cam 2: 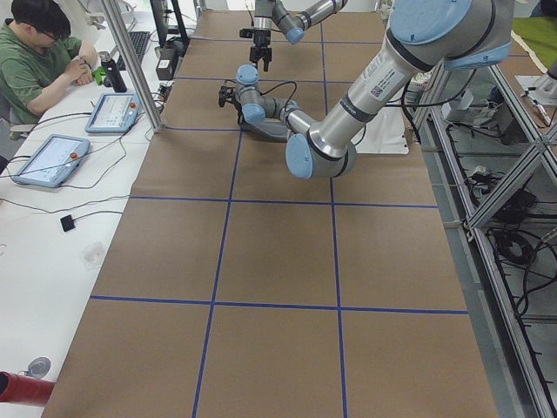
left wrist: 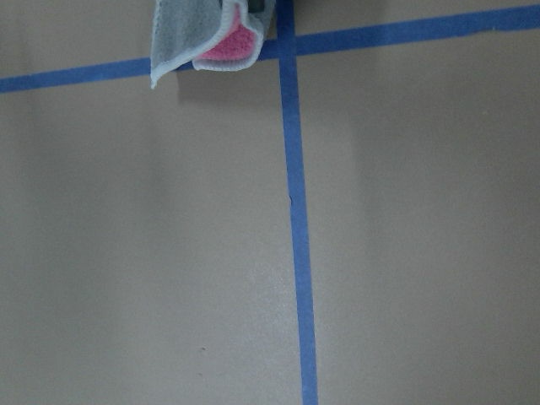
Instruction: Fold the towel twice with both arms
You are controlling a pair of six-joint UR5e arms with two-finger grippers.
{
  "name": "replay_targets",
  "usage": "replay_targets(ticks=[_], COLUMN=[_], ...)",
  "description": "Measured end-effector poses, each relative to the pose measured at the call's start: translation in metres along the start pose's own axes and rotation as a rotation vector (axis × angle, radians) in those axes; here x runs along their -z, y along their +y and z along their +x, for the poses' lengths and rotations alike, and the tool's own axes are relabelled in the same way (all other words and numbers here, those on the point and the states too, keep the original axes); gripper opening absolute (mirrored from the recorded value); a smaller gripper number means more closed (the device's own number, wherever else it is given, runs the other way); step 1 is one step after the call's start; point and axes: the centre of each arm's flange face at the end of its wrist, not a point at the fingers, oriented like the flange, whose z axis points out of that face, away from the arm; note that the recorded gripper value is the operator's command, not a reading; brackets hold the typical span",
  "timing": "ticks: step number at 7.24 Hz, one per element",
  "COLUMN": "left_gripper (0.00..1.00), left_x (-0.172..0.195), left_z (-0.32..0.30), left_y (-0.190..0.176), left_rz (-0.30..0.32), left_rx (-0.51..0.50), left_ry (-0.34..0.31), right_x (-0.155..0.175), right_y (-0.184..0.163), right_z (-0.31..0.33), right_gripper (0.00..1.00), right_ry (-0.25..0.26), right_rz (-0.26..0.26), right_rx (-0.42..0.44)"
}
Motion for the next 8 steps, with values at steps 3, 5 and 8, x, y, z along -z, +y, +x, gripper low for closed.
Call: replay_targets(ticks=[3, 5, 8], left_gripper=[0.98, 0.98, 0.99], left_x=[0.023, 0.04, 0.076], left_z=[-0.008, -0.013, -0.022], left_y=[-0.038, -0.048, -0.015], left_rz=[0.012, -0.055, -0.11], left_rx=[0.02, 0.073, 0.409], left_ry=[0.016, 0.038, 0.09], right_x=[0.0, -0.001, -0.002], right_y=[0.0, 0.0, -0.001], right_z=[0.0, 0.001, 0.002], right_gripper=[1.0, 1.0, 1.0], right_ry=[0.0, 0.002, 0.005], right_rz=[0.0, -0.001, -0.001], right_rx=[0.0, -0.001, -0.002])
